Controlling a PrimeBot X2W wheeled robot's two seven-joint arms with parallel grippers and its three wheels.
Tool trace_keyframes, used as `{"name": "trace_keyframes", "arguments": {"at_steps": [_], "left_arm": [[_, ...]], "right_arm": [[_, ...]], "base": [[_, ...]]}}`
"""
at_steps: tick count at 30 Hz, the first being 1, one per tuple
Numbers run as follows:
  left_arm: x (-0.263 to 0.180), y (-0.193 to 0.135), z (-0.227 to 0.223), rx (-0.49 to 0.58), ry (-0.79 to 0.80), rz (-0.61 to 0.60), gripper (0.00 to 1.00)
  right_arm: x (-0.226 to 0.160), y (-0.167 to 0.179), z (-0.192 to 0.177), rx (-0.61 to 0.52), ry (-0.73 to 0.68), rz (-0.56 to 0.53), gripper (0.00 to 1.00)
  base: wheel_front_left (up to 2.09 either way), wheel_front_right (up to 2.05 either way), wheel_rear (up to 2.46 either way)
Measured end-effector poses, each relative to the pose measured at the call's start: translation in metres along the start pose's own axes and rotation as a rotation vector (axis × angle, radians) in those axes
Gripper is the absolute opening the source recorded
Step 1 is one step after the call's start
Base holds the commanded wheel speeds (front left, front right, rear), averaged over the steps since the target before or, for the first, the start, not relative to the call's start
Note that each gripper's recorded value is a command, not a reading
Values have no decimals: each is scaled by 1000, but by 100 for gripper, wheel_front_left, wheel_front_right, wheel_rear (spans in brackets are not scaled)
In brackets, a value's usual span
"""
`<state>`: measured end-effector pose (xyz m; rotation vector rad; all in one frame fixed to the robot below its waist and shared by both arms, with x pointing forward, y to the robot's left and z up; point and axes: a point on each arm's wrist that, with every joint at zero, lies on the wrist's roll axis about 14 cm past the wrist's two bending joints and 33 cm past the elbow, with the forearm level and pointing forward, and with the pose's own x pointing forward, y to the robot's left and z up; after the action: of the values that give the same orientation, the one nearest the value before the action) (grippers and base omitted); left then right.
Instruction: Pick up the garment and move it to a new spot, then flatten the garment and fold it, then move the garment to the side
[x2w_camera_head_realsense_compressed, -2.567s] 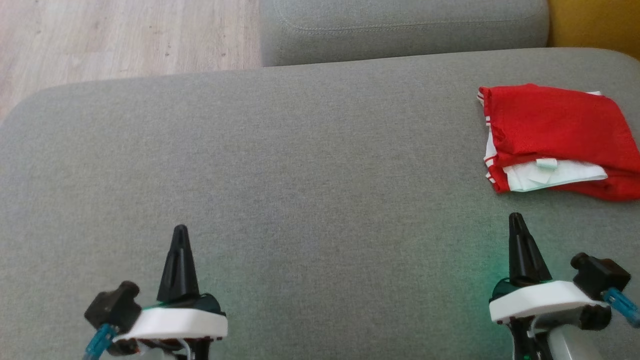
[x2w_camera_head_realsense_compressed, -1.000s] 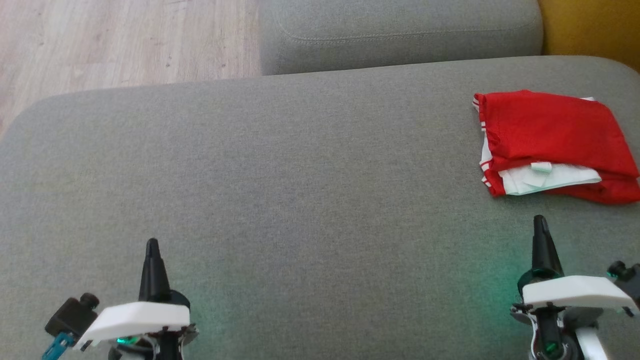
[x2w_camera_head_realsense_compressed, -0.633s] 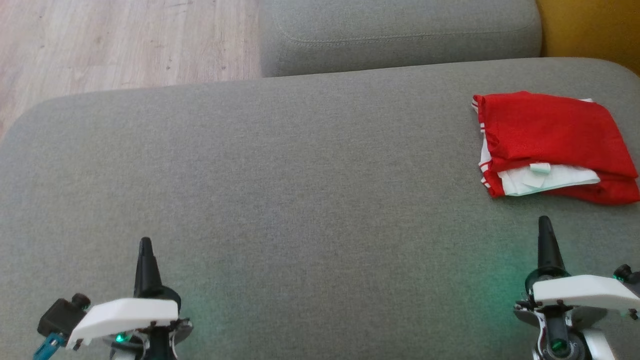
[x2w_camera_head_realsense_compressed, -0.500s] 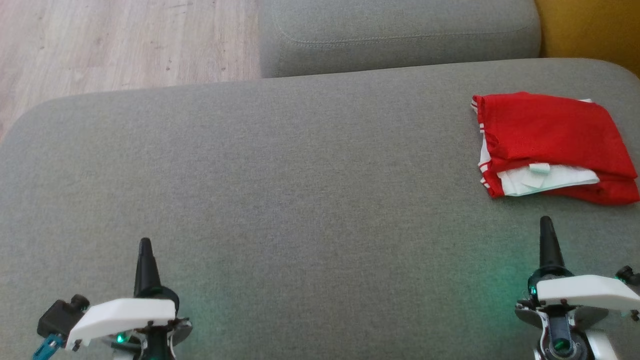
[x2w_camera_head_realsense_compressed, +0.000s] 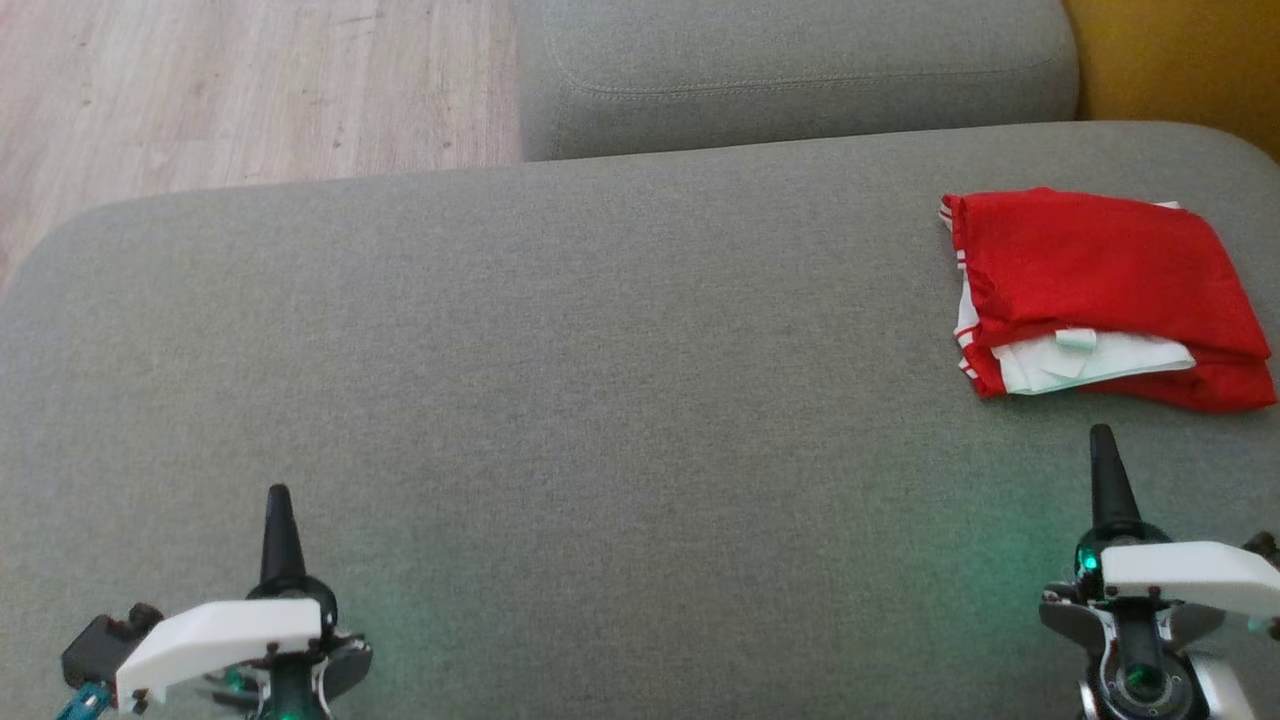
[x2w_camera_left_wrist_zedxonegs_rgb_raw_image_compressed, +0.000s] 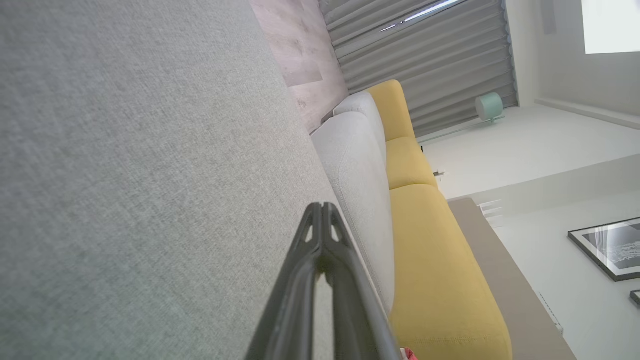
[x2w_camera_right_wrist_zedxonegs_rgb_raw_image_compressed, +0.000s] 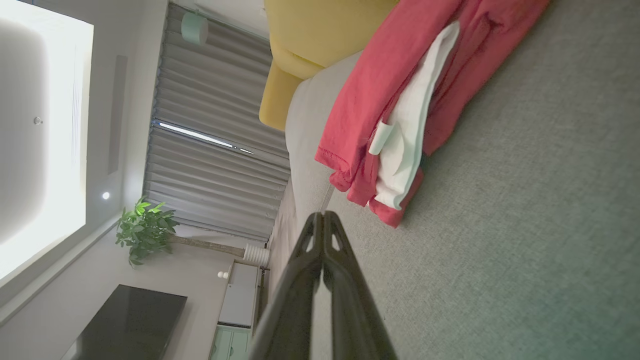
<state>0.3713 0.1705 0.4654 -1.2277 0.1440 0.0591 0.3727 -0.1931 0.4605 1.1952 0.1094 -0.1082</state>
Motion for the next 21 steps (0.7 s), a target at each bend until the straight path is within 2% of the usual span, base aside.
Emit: {"name": "trace_keyframes", "arguments": {"at_steps": [21], "left_arm": [[-1,0,8,-205,-1,-11,0]], "right_arm": [[-1,4,8,230,-3,17,0]], "base": [[0,0,0]]}}
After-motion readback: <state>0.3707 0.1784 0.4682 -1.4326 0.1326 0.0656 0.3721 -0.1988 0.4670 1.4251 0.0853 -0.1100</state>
